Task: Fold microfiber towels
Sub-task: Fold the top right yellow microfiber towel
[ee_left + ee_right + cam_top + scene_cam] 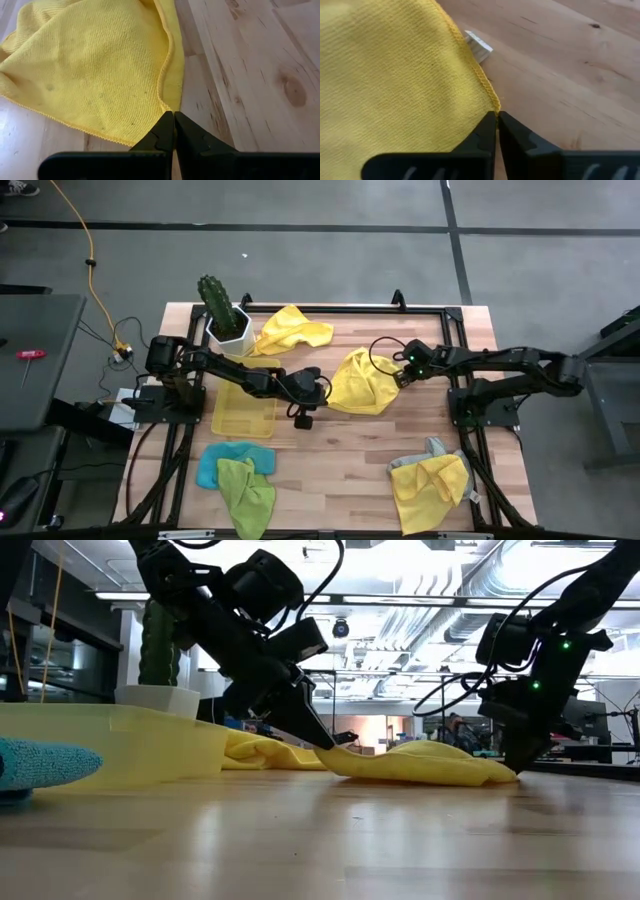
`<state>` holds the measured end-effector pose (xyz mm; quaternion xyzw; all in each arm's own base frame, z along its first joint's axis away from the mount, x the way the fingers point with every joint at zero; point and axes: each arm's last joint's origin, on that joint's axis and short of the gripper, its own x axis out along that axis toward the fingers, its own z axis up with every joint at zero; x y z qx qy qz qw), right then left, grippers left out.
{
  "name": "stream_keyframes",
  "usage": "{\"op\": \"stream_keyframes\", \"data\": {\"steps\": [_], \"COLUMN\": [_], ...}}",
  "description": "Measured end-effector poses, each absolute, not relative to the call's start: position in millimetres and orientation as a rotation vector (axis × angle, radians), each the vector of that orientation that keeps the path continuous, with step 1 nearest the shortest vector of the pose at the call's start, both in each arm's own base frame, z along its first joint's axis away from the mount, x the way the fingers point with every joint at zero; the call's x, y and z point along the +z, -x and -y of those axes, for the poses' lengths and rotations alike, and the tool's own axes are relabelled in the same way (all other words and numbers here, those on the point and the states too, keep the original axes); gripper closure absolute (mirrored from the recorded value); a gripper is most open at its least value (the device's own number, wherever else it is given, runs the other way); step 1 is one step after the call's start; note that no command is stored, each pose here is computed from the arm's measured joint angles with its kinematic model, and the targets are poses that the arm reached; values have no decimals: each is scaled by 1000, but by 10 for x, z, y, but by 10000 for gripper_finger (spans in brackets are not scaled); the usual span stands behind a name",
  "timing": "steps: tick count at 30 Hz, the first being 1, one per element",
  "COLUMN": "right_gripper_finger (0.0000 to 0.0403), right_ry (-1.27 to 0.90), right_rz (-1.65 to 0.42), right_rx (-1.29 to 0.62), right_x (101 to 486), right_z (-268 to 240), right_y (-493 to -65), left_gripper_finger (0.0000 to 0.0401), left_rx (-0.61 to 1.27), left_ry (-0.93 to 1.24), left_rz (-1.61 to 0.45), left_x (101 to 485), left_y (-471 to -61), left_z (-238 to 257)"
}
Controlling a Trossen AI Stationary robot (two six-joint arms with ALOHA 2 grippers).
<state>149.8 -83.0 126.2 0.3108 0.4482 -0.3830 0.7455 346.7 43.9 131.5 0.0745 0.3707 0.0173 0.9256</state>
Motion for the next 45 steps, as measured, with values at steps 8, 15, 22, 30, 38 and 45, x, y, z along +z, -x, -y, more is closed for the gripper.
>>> {"op": "stream_keyframes", "data": {"steps": [8,15,22,30,38,45], "right_gripper_finger": [401,402,403,403,403,403], "right_ry": [-660,-566,-408,-240,-129,-93], "right_rz": [-893,-646,-408,-316,-397,-442], "right_rx": [-763,-718,-759,-920,-1081,-1247], "right_x": [1471,2188,2932,3443,3534,3579], "right_z": [746,608,517,573,796,992], "right_y": [-1445,-1336,-1152,-1068,-1096,-933], "left_gripper_finger": [401,401,401,401,401,401], "left_rx": [149,351,492,629,771,853], "left_ry": [-192,-231,-214,-280,-274,-227], "left_rz": [-717,-528,-341,-308,-342,-411], "left_x": [1567,2254,3022,3651,3807,3546], "left_y": [-3411,-3188,-3005,-3093,-3202,-3291], "left_z": [-486,-666,-933,-1325,-1936,-2419]}}
